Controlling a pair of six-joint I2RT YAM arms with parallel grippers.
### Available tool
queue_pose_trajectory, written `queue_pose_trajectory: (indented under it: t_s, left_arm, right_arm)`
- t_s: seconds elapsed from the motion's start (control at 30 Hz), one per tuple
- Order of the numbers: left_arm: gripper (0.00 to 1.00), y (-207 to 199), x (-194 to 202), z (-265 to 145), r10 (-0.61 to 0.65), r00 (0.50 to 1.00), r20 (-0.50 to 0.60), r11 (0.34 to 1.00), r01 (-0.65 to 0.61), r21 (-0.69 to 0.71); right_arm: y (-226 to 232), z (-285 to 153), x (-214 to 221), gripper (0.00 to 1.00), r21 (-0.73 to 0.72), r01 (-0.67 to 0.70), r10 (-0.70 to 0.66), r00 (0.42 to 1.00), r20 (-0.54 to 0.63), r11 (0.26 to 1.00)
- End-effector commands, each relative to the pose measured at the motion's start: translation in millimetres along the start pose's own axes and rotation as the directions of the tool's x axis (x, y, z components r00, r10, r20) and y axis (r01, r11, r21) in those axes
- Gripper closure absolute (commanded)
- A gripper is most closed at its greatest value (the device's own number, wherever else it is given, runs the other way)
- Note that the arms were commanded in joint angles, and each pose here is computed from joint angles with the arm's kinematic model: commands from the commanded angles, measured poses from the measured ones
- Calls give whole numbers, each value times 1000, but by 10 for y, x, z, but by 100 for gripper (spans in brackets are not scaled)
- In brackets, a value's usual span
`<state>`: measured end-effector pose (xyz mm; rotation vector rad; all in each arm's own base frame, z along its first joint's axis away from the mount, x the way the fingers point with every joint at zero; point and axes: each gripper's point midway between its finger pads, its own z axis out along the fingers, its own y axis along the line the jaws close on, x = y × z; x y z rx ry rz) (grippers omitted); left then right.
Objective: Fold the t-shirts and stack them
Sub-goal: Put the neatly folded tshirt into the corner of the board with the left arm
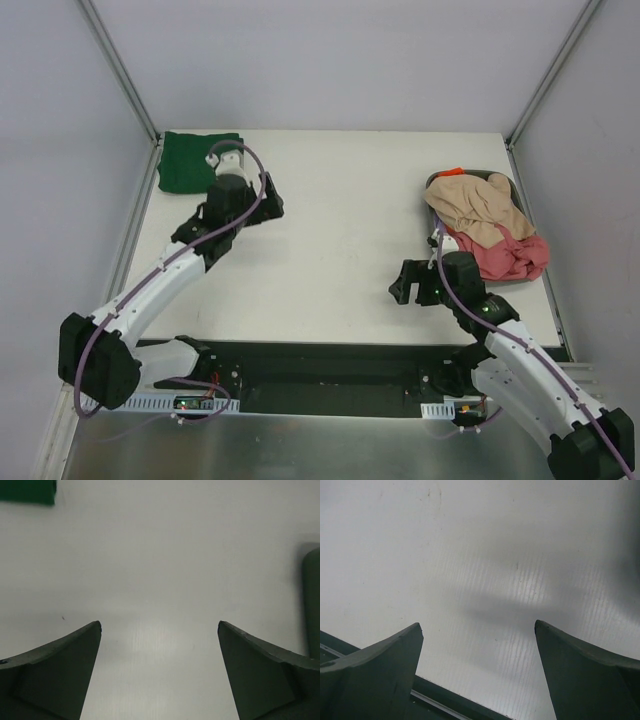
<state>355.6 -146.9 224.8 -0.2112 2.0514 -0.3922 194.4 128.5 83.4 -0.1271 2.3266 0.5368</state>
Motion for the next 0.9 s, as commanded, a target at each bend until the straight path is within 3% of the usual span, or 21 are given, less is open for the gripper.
queue_pose_trajectory:
  t_s: [0.0, 0.13, 0.33, 0.47, 0.87]
  left_arm:
    - [1, -69, 543, -153, -73, 997, 12, 997, 73, 16]
    - [1, 242, 1064, -315, 23, 1000, -16, 997, -24, -80]
    - [1, 461, 1565, -557, -17, 998, -61, 999, 14, -49]
    - [1, 538, 1558, -589, 4, 999, -40, 998, -6, -55]
    - [1, 444, 1148, -702, 104, 994, 36, 993, -102, -52]
  right_arm:
    - [77, 18, -67, 4, -48, 3, -1, 999, 34, 999]
    - [33, 0, -87, 4, -24, 2, 0, 998, 55, 1000]
    - [-70, -8, -85, 4, 16, -26, 24, 993, 112, 1000]
    - [25, -24, -102, 4, -50, -11, 19, 988, 153, 999]
    - [-112, -63, -141, 4, -11, -25, 27, 964, 266, 1000]
